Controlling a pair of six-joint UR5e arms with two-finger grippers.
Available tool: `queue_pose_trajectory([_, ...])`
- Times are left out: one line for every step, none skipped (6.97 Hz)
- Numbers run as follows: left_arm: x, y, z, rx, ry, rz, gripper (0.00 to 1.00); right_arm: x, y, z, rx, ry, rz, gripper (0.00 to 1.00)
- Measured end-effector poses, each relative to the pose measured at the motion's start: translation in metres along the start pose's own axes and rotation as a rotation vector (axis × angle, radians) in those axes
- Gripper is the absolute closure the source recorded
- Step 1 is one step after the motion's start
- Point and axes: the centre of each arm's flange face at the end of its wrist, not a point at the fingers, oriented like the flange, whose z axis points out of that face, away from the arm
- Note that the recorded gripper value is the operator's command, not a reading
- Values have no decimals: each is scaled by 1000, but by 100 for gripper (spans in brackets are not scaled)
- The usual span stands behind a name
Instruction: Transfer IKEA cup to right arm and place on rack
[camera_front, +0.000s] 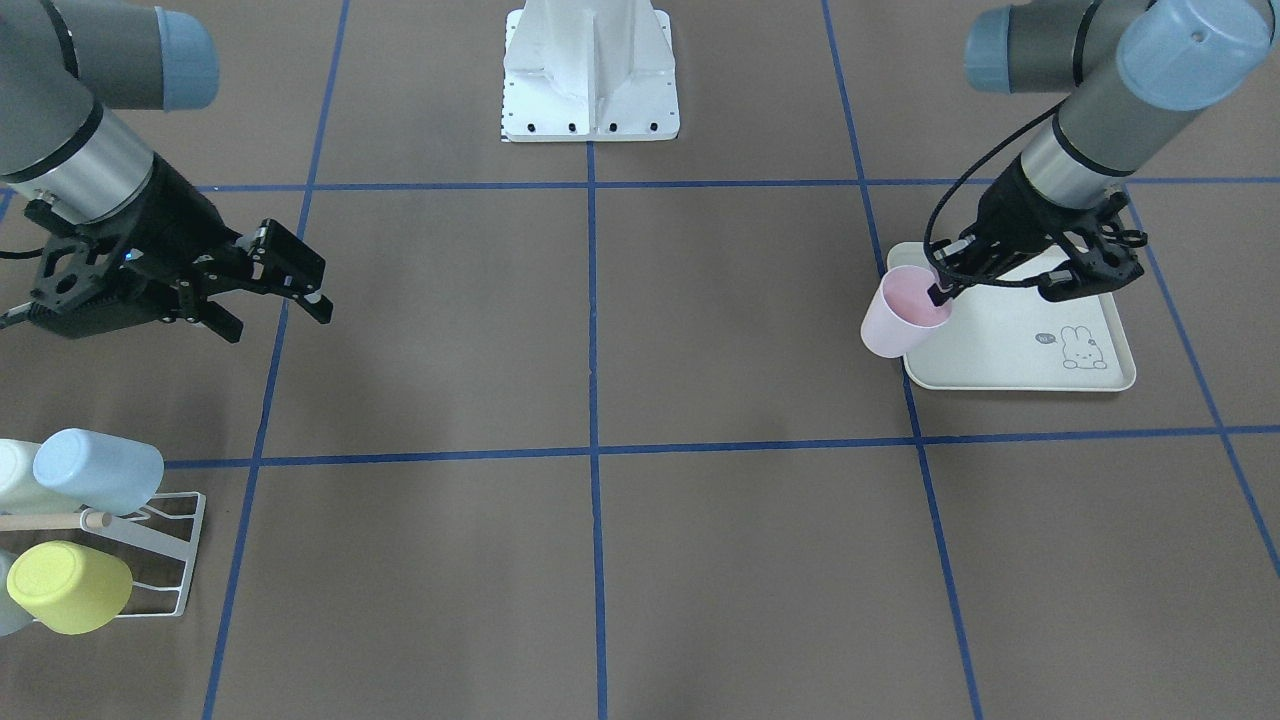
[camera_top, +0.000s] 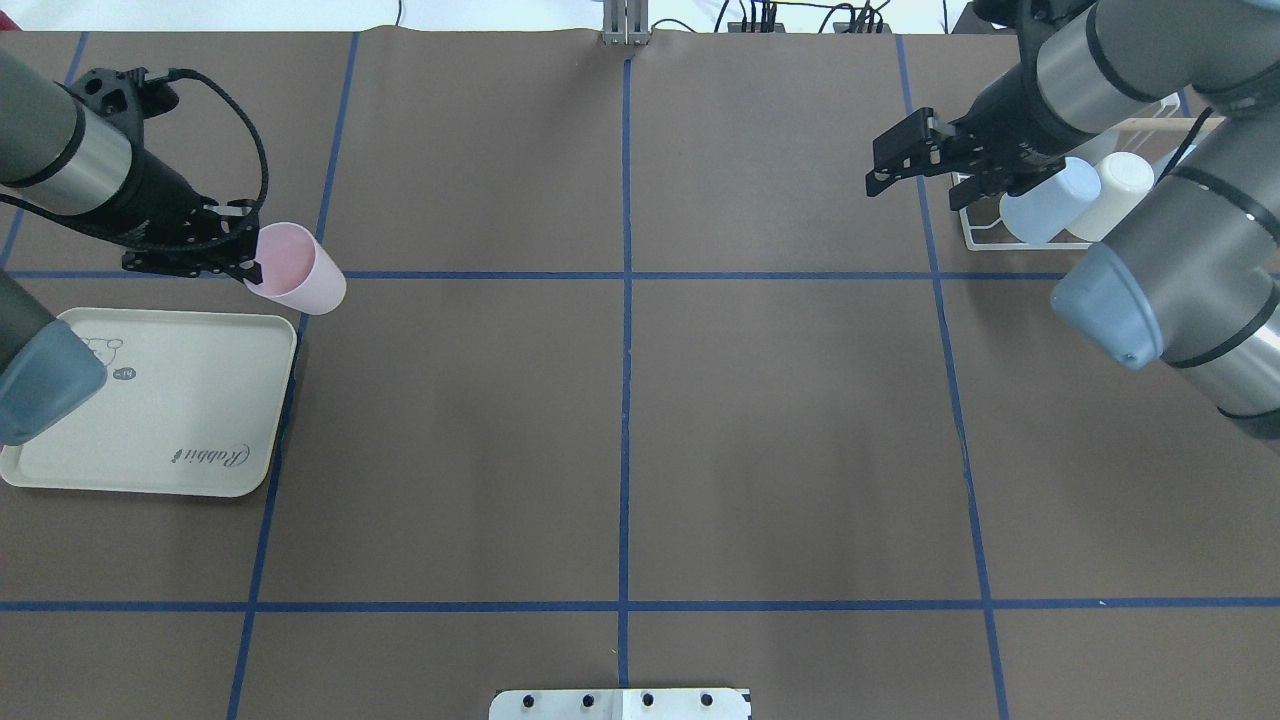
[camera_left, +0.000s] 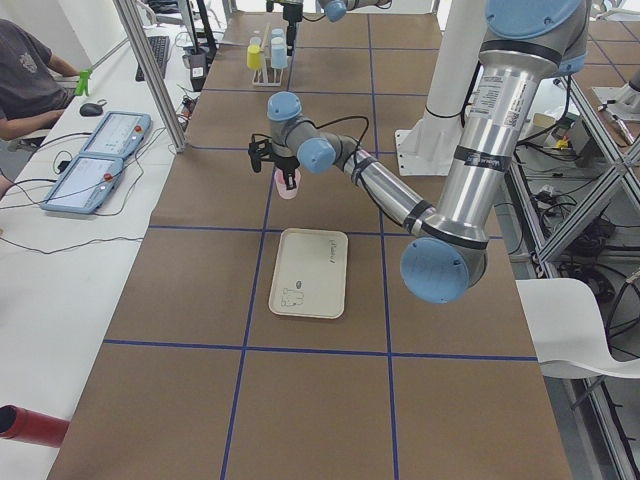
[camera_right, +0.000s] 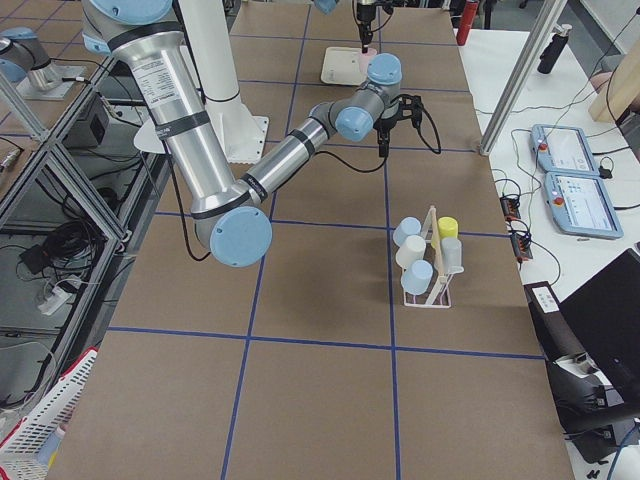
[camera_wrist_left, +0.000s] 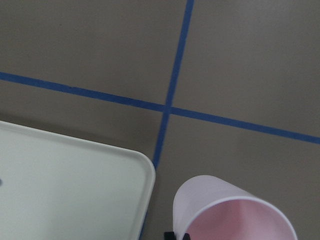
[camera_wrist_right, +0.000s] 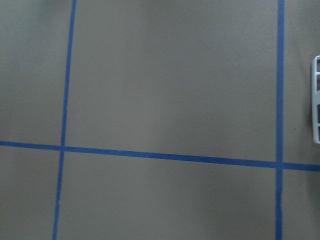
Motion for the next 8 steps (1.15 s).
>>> queue_pose_trajectory([35, 15, -4, -4, 68, -47, 100, -17, 15, 6, 17, -87, 53, 2])
queue_pose_trajectory([62, 32, -6, -14, 169, -83, 100, -33, 31, 9, 21, -182, 100, 2])
queue_pose_trajectory([80, 48, -8, -35, 304, -119, 100, -48, 49, 13, 24, -281, 142, 2])
queue_pose_trajectory([88, 60, -13, -72, 447, -160, 100, -57, 68, 16, 31, -385, 164, 2])
queue_pose_trajectory([89, 67, -17, -121, 575, -205, 100, -53, 83, 17, 29, -492, 165, 2])
queue_pose_trajectory([85, 71, -20, -179, 685, -247, 100, -44, 93, 16, 25, -613, 169, 2])
queue_pose_trajectory([82, 76, -26, -238, 783, -303, 100, -34, 97, 16, 20, -749, 192, 2])
queue_pose_trajectory([83, 84, -32, -303, 873, -364, 100, -32, 101, 16, 9, -888, 218, 2])
